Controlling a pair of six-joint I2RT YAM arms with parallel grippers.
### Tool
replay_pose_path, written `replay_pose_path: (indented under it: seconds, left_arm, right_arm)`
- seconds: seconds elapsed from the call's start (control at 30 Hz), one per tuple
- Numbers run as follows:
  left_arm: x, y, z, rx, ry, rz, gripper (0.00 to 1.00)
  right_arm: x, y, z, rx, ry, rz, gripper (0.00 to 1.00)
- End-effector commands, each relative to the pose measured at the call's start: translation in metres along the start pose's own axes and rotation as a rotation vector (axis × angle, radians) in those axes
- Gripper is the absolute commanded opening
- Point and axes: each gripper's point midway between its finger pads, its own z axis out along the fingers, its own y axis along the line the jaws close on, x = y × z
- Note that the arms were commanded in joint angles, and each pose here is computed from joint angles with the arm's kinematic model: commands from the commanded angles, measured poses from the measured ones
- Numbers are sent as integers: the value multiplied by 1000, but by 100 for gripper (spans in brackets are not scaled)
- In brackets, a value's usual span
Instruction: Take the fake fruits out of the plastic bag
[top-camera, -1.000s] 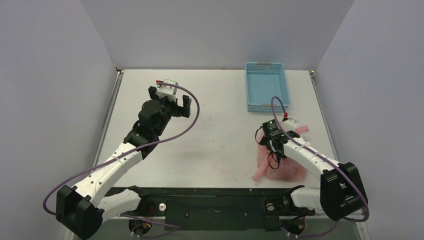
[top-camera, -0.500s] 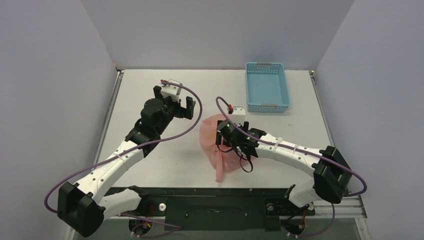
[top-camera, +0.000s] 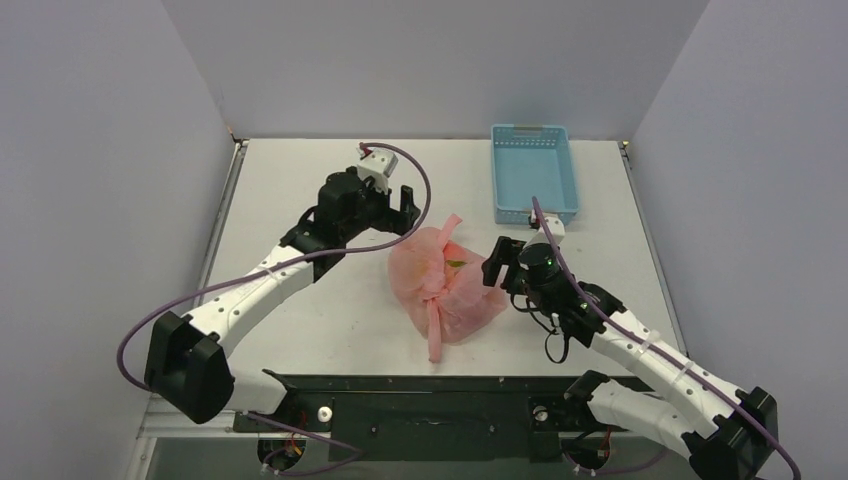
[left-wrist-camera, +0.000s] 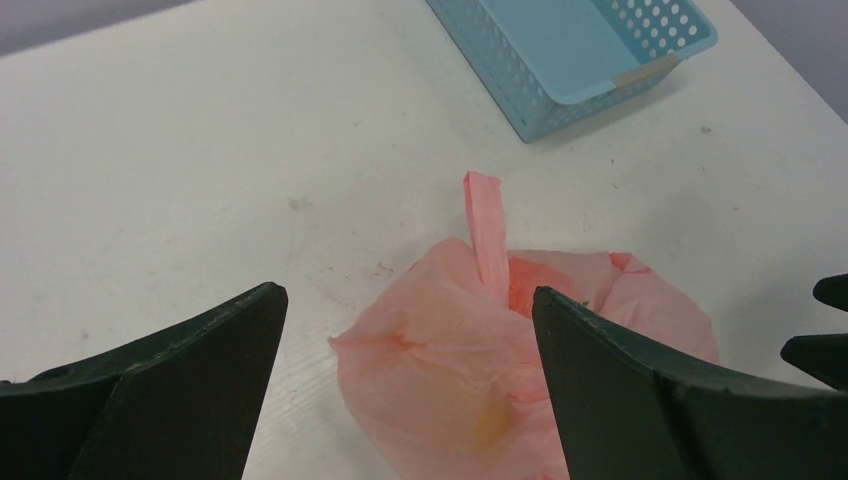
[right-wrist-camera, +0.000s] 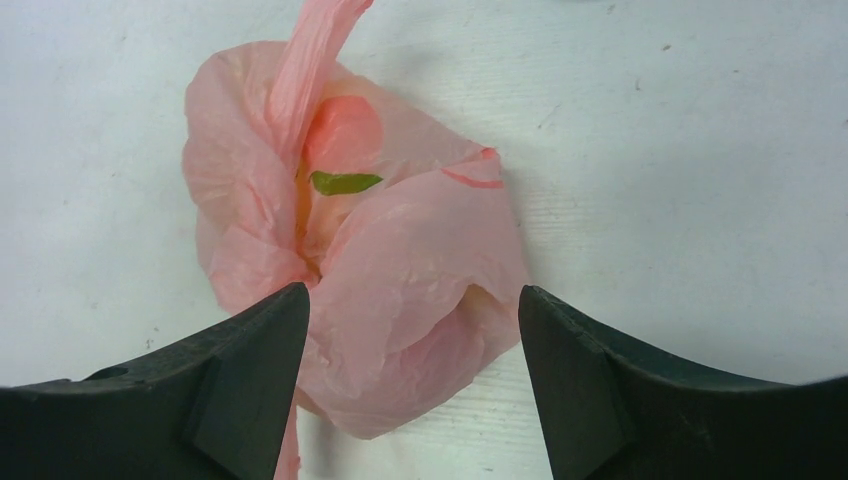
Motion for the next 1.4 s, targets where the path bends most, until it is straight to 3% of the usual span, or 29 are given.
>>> replay_pose_path:
  seconds: [0.0,0.17,0.3,0.4,0.53,0.67,1.1,1.37]
  left_arm:
    - [27,-29,12,-1,157,-68,91]
    - [69,-66,12,-41,318,27,91]
    - [91,-63,10,-47,429,36,89]
    - [91,-70,7,33,378,64,89]
    - [124,-95,-8,200,457,99,89]
    - [141,-103,-10,242,540,114,90]
    - [157,-112,0,286,629,71,56]
    - [148,-109,4,289,609,53,1]
  right_arm:
    - [-7,24,-5,-123,-21,36,72]
    - [6,37,-1,-185,-45,77,73]
    - [17,40,5,-192,-36,68,73]
    - [29,44,14,-186,18,55,71]
    - [34,64,16,-227,60,-3,66]
    - [23,70,11,-195,30,-48,64]
    - [11,41,-1,-138,-97,63,64]
    - [25,57,5,-197,-28,49,63]
